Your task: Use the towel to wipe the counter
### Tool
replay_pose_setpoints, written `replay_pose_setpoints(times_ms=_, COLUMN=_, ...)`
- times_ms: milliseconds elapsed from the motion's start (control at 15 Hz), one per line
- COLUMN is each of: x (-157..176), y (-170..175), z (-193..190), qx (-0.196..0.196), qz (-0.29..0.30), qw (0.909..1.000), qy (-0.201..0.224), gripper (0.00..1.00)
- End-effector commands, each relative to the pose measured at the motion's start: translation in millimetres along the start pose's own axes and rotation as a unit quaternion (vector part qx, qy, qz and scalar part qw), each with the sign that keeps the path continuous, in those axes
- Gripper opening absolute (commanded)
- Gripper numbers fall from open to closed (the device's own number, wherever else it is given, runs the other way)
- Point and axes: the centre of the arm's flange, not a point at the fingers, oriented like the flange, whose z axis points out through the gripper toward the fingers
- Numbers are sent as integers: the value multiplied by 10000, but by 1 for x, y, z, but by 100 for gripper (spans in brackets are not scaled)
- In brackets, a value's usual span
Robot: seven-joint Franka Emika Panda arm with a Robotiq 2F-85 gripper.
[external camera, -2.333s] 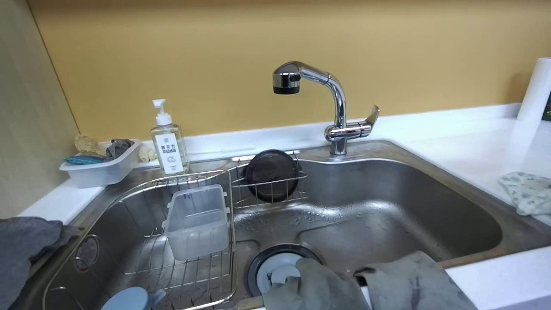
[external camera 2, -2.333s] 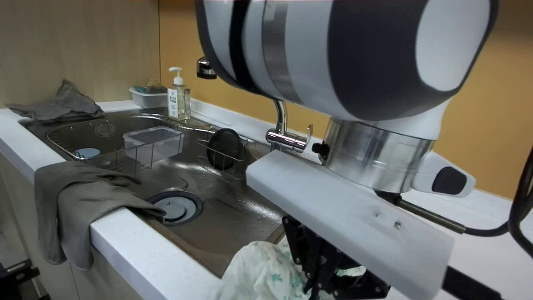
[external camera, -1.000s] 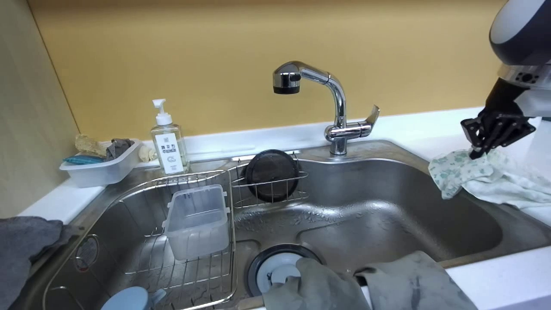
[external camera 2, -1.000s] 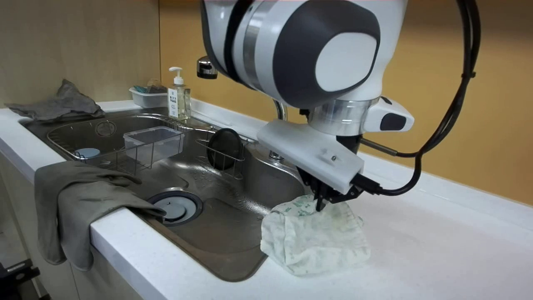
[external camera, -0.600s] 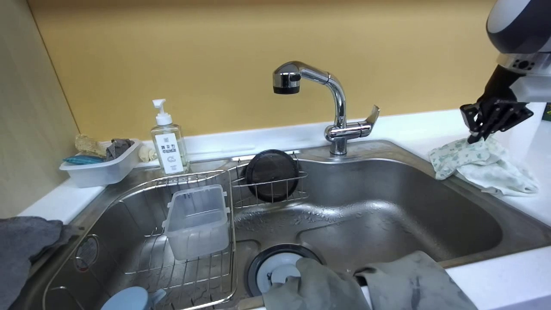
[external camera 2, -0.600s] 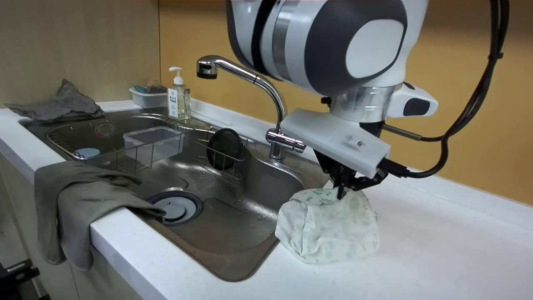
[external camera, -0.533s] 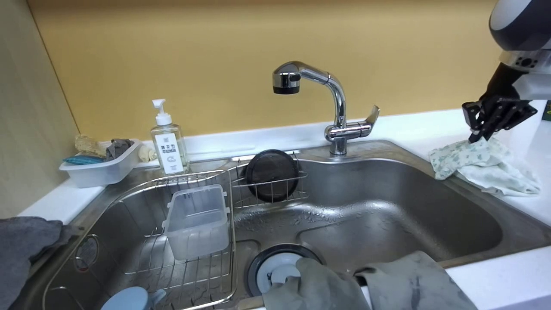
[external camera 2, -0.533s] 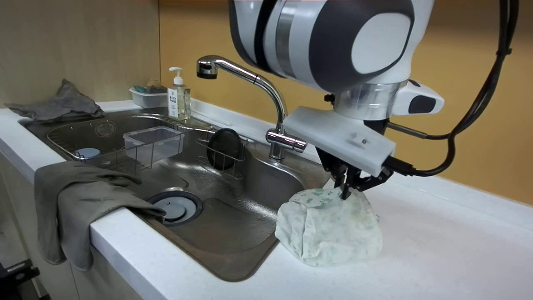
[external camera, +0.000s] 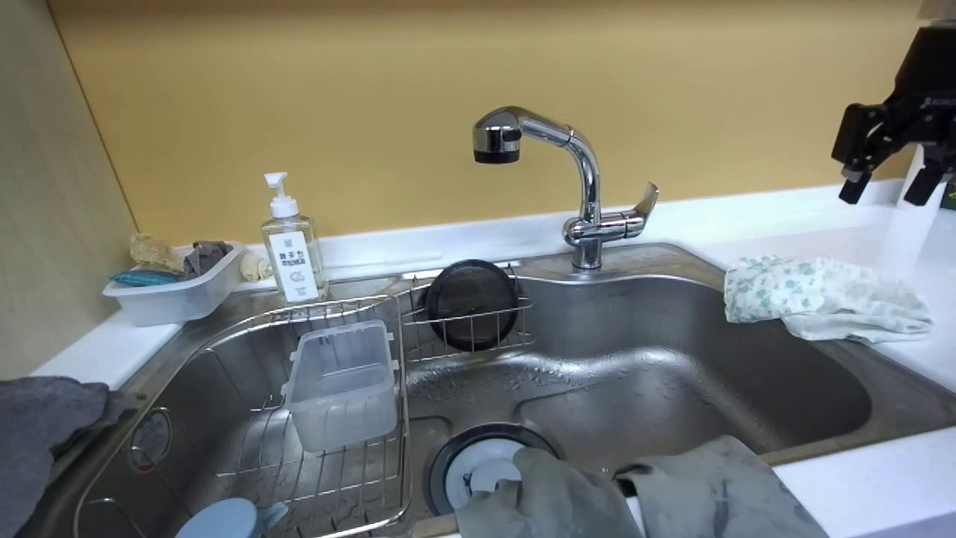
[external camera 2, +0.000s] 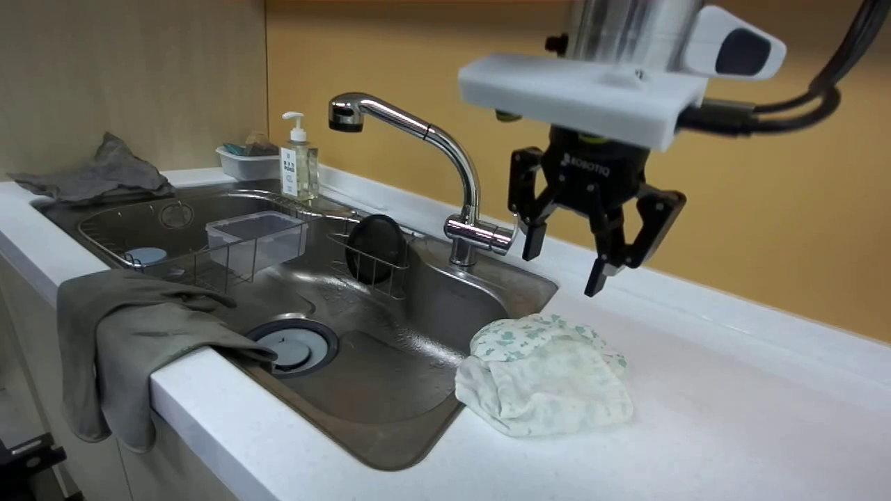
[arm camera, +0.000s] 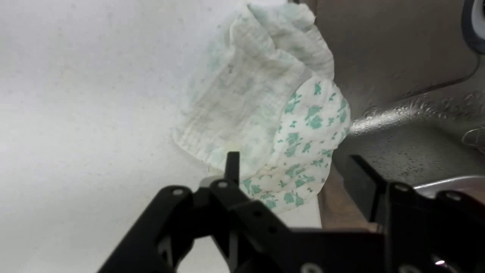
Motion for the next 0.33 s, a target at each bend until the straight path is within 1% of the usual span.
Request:
replay_pose_setpoints(times_ms=0, x=-12, y=-17, z=-57, qx=30, qz=-16, qw=9999, qy=-166, gripper=99)
replay_pose_setpoints(times_ms=133, x=-19, y=-21, z=-75, qx=115, qz=-118, qw=9996, qy=-234, gripper=100)
replay_pose_setpoints(times_ms=267, x=-24, y=-24, z=-83, qx=187, qz=-174, qw=9991, qy=-338, gripper=100)
